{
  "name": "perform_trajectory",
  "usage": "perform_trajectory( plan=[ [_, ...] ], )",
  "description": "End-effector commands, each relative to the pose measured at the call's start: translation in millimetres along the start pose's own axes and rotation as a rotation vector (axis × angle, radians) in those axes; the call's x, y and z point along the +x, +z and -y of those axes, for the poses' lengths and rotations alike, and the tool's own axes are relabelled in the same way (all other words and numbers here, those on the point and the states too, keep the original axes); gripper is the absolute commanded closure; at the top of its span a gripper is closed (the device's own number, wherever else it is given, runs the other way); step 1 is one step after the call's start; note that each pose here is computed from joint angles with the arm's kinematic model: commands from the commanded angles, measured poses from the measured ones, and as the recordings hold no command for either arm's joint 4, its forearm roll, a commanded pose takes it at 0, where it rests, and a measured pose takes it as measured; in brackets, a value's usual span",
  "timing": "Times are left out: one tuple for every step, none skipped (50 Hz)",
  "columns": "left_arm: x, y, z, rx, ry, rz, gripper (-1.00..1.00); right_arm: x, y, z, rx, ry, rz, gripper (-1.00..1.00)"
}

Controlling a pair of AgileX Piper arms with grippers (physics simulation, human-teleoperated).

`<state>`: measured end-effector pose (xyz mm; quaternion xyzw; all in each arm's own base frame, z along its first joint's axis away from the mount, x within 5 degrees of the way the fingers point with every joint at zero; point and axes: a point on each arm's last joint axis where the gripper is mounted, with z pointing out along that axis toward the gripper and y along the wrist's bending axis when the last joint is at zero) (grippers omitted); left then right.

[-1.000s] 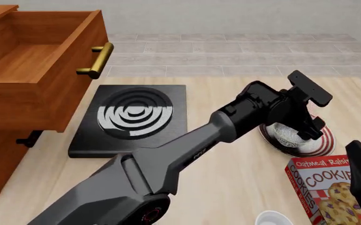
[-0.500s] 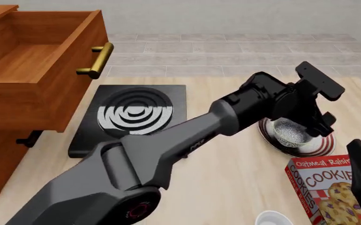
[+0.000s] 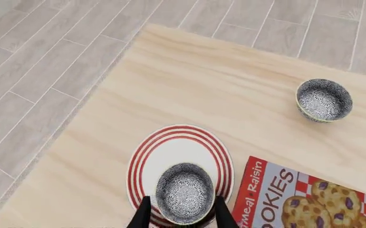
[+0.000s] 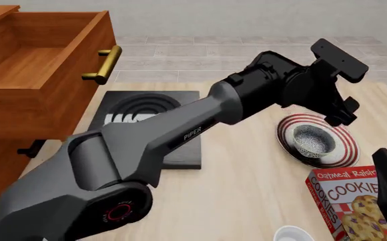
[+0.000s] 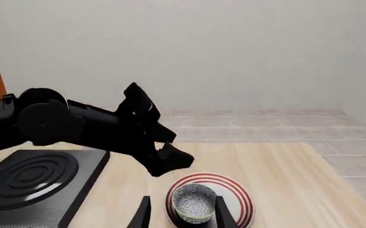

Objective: Pick the akita bowl in the top layer of the wooden cabinet and place it on the plate.

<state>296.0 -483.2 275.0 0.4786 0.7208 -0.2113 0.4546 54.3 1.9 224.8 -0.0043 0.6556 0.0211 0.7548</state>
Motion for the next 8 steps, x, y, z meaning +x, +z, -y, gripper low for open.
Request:
perform_trajectory(
  plan=[
    [-11.9,-20.2,-9.7,-0.016,-0.007,0.023,-1.00,-0.8,0.0,-0.3,-0.005,-0.019,0.003,-1.00],
    [-12.7,-21.9,-10.0,-0.016,-0.008,0.024,-1.00,-0.8,0.0,-0.3,-0.005,-0.020,0.003,-1.00],
    [-12.6,-21.9,-10.0,-0.016,-0.008,0.024,-1.00,-0.8,0.0,-0.3,-0.005,-0.020,0.003,-1.00],
    [-14.4,-25.2,-10.2,-0.017,-0.009,0.028,-1.00,-0.8,0.0,-0.3,-0.006,-0.020,0.003,-1.00],
    [-17.8,-31.8,-9.9,-0.017,-0.013,0.036,-1.00,-0.8,0.0,-0.5,-0.008,-0.025,0.004,-1.00],
    [-17.6,-32.0,-9.9,-0.017,-0.013,0.036,-1.00,-0.8,0.0,-0.5,-0.008,-0.025,0.004,-1.00],
    [-20.2,-36.1,-11.4,-0.019,-0.023,0.042,-1.00,-0.7,0.0,-0.5,-0.009,-0.027,0.004,-1.00],
    [-21.8,-39.1,-12.4,-0.021,-0.035,0.045,-1.00,-0.4,0.0,-0.6,-0.010,-0.030,0.003,-1.00]
  ],
)
